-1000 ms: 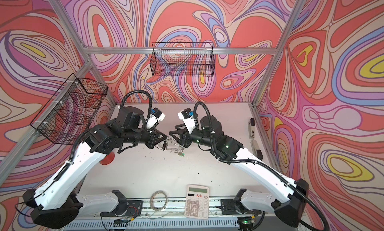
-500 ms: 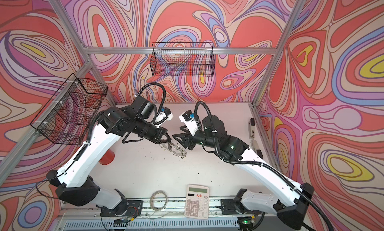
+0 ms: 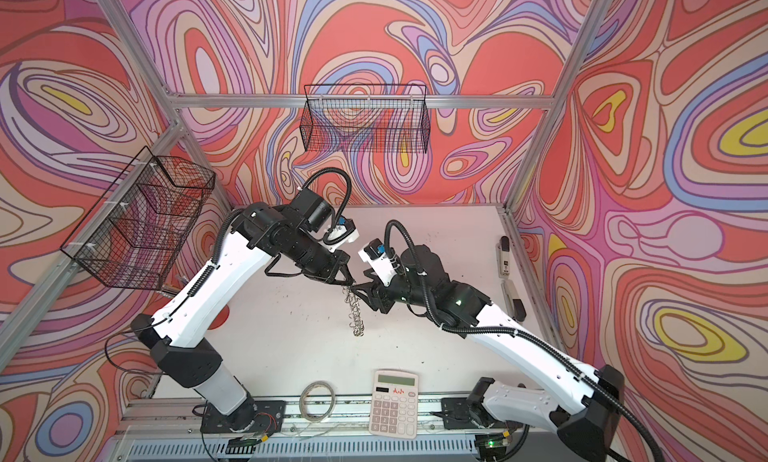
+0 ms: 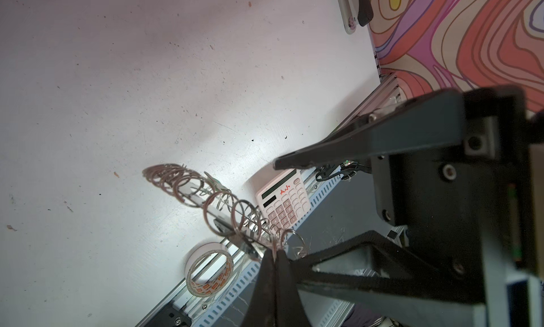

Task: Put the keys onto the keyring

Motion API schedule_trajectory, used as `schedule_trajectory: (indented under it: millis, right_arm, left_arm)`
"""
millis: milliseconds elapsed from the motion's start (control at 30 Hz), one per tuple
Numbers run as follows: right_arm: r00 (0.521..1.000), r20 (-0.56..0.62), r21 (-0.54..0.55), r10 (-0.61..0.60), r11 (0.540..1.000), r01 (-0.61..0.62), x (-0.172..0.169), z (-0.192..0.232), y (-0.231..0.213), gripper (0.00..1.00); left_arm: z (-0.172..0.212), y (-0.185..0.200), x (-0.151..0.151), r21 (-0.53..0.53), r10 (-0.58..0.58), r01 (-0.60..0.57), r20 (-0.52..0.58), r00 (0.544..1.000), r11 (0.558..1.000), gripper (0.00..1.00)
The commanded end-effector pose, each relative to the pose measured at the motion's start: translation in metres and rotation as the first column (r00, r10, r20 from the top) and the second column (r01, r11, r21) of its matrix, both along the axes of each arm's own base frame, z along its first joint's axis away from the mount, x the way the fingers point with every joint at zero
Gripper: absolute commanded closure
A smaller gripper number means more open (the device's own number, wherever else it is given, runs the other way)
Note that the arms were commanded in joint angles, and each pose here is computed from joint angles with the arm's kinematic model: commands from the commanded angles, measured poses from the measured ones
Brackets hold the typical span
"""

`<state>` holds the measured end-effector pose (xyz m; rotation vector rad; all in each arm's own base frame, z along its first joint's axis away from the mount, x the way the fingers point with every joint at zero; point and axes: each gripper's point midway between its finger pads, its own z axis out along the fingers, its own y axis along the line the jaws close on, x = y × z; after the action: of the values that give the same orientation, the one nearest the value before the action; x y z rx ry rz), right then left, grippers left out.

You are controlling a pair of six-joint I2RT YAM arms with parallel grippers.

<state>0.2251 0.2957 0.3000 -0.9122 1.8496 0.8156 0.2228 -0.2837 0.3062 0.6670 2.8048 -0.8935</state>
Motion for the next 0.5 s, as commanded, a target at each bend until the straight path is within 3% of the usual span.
schedule_trajectory:
  millis: [0,167,467]
  right_arm:
    - [0.997,0.071,0.002,-0.035,0.999,0.035,0.003,0.008,-0.008,0.40]
    - [0.999,0.025,-0.047,-0.029,0.998,0.030,0.002,-0.009,-0.009,0.38]
    - [0.999,-0.036,-0.039,-0.012,0.999,0.011,-0.002,-0.019,-0.004,0.33]
  left_arm:
    - [0.003,0.000,-0.005,-0.002,-0.002,0.002,-0.038,0.999,1.000,1.00]
    - [-0.010,0.004,0.006,0.061,0.019,-0.017,-0.037,0.999,0.998,1.00]
    - [-0.013,0.002,0.012,0.080,0.031,-0.028,-0.047,0.998,0.996,1.00]
